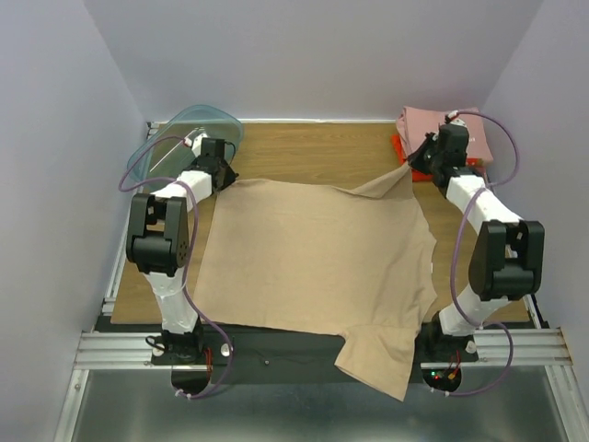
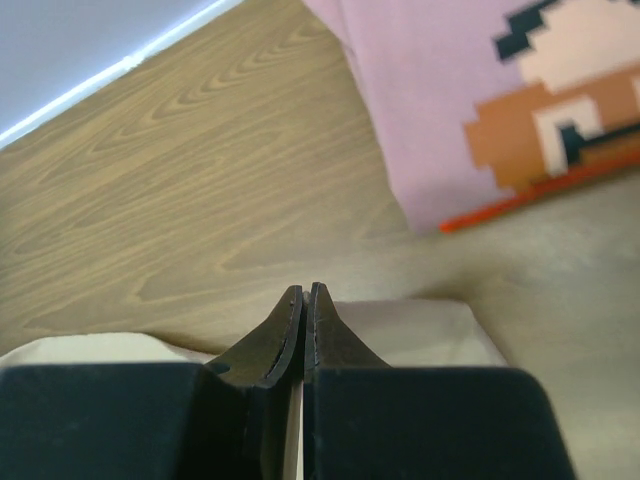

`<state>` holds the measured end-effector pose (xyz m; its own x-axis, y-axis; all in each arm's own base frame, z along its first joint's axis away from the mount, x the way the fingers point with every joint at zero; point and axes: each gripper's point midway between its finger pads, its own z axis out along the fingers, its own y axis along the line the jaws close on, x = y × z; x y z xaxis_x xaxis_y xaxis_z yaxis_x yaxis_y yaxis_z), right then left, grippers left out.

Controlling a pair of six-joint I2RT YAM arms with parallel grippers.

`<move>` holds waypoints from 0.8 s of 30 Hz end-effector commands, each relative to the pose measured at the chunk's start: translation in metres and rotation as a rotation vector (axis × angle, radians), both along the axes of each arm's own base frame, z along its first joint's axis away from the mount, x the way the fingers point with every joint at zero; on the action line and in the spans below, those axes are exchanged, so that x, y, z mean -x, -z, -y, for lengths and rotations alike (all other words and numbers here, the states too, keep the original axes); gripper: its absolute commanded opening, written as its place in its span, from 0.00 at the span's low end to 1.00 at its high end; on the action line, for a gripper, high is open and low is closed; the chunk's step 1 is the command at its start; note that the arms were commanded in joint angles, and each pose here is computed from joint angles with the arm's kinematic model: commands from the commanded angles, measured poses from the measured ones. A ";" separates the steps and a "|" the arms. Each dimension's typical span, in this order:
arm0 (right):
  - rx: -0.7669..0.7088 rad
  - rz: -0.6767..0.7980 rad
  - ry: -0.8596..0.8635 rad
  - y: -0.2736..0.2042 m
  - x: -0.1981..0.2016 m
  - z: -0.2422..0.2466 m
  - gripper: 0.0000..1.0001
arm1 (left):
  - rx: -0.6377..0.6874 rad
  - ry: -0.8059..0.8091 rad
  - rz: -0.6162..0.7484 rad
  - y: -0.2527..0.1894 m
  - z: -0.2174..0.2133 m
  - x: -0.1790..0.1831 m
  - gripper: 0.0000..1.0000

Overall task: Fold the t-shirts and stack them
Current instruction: Fold the tshirt

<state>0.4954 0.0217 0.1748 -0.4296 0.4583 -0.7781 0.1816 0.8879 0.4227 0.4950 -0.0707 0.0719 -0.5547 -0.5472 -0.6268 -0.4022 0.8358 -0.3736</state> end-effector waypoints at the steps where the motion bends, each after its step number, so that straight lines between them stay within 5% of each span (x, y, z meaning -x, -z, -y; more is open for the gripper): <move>1: 0.029 0.016 0.106 -0.035 0.037 0.019 0.00 | -0.010 -0.004 0.077 -0.038 -0.008 0.014 0.00; 8: -0.030 -0.157 0.130 -0.001 0.126 0.011 0.00 | -0.019 -0.053 0.048 -0.034 -0.023 0.076 0.00; 15: -0.085 -0.181 0.129 0.001 0.198 0.003 0.01 | -0.030 -0.075 -0.001 -0.021 -0.032 0.123 0.00; 24: -0.073 -0.251 0.242 0.008 0.253 0.017 0.00 | -0.048 -0.170 0.001 -0.022 -0.051 0.174 0.00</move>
